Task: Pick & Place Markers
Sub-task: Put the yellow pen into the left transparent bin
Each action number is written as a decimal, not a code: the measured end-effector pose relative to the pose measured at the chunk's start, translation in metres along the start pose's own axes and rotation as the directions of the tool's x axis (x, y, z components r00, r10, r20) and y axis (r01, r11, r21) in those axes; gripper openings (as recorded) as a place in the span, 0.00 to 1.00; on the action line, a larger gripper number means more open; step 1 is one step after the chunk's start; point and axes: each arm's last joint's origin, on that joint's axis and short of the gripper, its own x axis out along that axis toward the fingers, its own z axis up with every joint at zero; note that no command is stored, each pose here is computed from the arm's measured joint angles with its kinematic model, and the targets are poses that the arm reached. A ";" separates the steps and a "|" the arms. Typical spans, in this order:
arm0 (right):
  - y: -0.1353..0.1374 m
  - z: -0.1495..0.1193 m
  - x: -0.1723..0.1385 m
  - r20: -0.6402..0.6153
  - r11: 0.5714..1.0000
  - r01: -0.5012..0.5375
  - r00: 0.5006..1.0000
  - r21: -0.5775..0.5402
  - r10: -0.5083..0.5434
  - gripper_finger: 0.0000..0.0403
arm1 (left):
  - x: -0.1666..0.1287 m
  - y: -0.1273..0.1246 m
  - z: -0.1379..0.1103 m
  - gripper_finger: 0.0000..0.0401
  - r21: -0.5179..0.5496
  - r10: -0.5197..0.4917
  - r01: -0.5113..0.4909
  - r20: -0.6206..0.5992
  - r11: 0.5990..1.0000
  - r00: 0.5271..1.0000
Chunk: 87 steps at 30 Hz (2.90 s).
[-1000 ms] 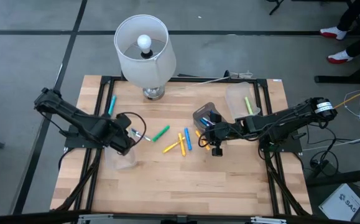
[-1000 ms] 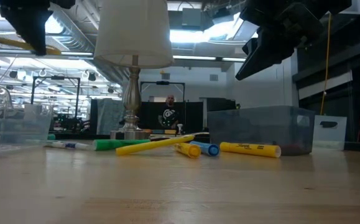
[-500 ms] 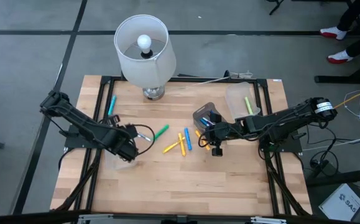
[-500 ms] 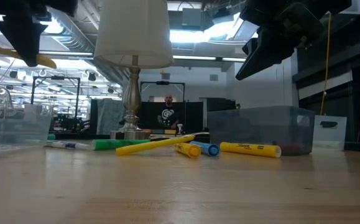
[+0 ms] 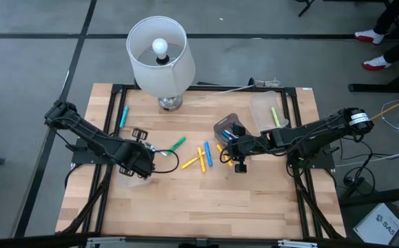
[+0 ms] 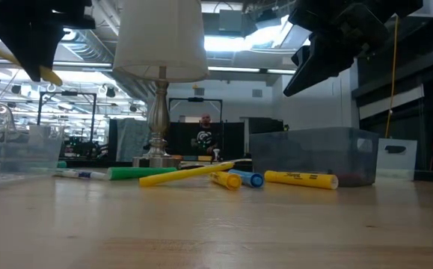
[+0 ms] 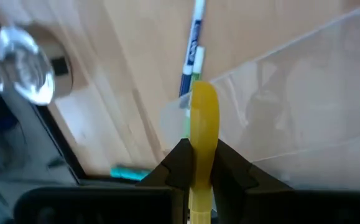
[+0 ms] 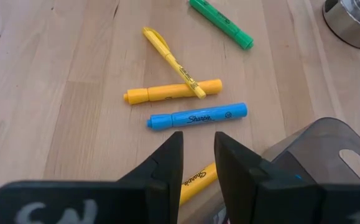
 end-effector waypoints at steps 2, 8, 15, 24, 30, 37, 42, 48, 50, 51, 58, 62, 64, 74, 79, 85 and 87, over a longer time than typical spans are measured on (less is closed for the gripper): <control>0.000 0.000 0.000 0.000 1.000 0.000 1.000 0.000 0.000 0.22 | 0.002 0.001 0.003 0.09 0.055 -0.018 0.019 -0.013 0.998 1.000; 0.000 0.000 0.000 0.000 1.000 0.000 1.000 0.000 0.000 0.22 | 0.017 -0.003 0.016 0.08 0.200 -0.146 0.171 -0.131 0.965 0.981; 0.000 0.000 0.000 0.000 1.000 0.000 1.000 0.000 0.000 0.22 | 0.037 -0.017 0.032 0.08 0.350 -0.213 0.297 -0.258 0.888 0.942; 0.000 0.000 0.000 0.000 1.000 0.000 1.000 0.000 0.000 0.22 | 0.056 -0.031 0.051 0.09 0.429 -0.292 0.399 -0.293 0.811 0.910; 0.000 0.000 0.000 0.000 1.000 0.000 1.000 0.000 0.000 0.22 | 0.059 -0.031 0.053 0.16 0.391 -0.293 0.399 -0.302 0.829 0.907; 0.000 0.000 0.000 0.000 1.000 0.000 1.000 0.002 0.000 0.22 | 0.060 -0.031 0.053 0.22 0.392 -0.287 0.392 -0.301 0.832 0.909; 0.000 0.000 0.000 0.000 1.000 0.000 1.000 0.002 0.000 0.22 | 0.060 -0.030 0.053 0.21 0.356 -0.275 0.375 -0.300 0.856 0.913; 0.000 0.000 0.000 0.000 1.000 0.000 1.000 0.002 0.000 0.22 | 0.055 -0.024 0.044 0.17 0.209 -0.236 0.317 -0.339 0.925 0.911; 0.000 0.000 0.000 0.000 1.000 0.000 1.000 0.001 0.000 0.22 | 0.050 -0.021 0.040 0.16 0.145 -0.243 0.308 -0.347 0.940 0.906; 0.000 0.000 0.000 0.000 1.000 0.000 1.000 0.001 0.000 0.22 | 0.047 -0.018 0.037 0.16 0.115 -0.246 0.300 -0.341 0.947 0.907; 0.000 0.000 0.000 0.001 1.000 0.000 1.000 0.002 0.000 0.22 | 0.021 0.002 0.020 0.13 -0.101 -0.231 0.221 -0.109 0.970 0.967; 0.000 0.000 0.000 0.001 1.000 0.000 1.000 0.003 0.000 0.22 | 0.004 0.016 0.014 0.12 -0.254 -0.164 0.190 0.122 0.948 0.979; 0.000 0.000 0.000 0.001 1.000 0.000 1.000 0.005 0.000 0.22 | -0.003 0.022 0.013 0.12 -0.344 -0.112 0.190 0.234 0.919 0.966; 0.000 0.000 0.000 0.001 1.000 0.000 1.000 0.005 0.000 0.22 | -0.014 0.044 0.023 0.18 -0.588 0.019 0.281 0.450 0.758 0.893; 0.000 0.000 0.000 0.001 1.000 0.000 1.000 0.005 0.000 0.22 | -0.005 0.046 0.033 0.26 -0.609 0.021 0.270 0.427 0.746 0.904; 0.000 0.000 0.000 0.001 1.000 0.000 1.000 0.005 0.000 0.22 | 0.008 0.044 0.057 0.37 -0.614 0.029 0.273 0.434 0.741 0.900; 0.000 0.000 0.000 0.001 1.000 0.000 1.000 0.004 0.000 0.22 | 0.013 0.043 0.067 0.39 -0.603 0.043 0.269 0.451 0.751 0.891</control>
